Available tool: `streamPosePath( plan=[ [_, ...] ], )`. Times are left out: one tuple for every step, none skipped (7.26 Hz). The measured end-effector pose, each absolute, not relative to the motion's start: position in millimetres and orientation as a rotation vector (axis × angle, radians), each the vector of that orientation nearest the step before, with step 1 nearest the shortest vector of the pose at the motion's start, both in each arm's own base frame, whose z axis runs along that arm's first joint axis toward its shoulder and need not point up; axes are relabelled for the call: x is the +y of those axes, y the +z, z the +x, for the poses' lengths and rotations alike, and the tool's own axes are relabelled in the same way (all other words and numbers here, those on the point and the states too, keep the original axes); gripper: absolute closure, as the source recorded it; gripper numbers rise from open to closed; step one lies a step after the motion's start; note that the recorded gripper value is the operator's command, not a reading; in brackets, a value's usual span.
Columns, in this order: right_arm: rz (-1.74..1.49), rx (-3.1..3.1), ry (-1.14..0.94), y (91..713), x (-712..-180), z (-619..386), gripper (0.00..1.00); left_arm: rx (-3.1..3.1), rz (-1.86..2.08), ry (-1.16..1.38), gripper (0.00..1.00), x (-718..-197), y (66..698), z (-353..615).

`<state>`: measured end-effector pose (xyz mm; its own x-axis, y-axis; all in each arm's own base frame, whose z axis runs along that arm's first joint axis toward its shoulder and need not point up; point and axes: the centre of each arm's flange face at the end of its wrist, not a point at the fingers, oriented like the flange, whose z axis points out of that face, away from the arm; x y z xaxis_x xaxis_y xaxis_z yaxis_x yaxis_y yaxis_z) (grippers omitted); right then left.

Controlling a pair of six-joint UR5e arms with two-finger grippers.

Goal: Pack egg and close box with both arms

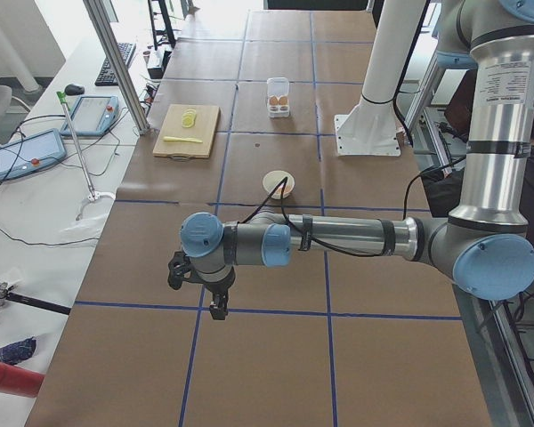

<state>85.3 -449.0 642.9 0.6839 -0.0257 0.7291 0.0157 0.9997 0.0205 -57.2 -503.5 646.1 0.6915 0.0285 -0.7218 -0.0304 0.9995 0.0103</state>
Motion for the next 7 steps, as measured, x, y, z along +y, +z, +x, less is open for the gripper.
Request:
streamPosePath(
  plan=[
    [0.014,-0.820,-0.023,643,-449,85,0.00,0.806,0.001,0.036,0.00,-504,645,-57],
    [0.018,-0.822,-0.025,641,-448,85,0.00,0.806,0.011,0.043,0.00,-505,642,-57],
    [0.021,-0.824,-0.025,640,-448,85,0.00,0.804,0.044,0.057,0.00,-511,629,-57],
    [0.021,-0.826,-0.026,639,-448,85,0.00,0.802,0.117,0.090,0.00,-519,600,-55],
    [0.022,-0.827,-0.025,639,-448,85,0.00,0.799,0.220,0.147,0.00,-526,561,-48],
    [0.024,-0.829,-0.025,638,-448,85,0.00,0.799,0.337,0.224,0.00,-537,520,-34],
    [0.026,-0.832,-0.026,637,-449,84,0.00,0.805,0.446,0.296,0.00,-553,485,-15]
  ],
)
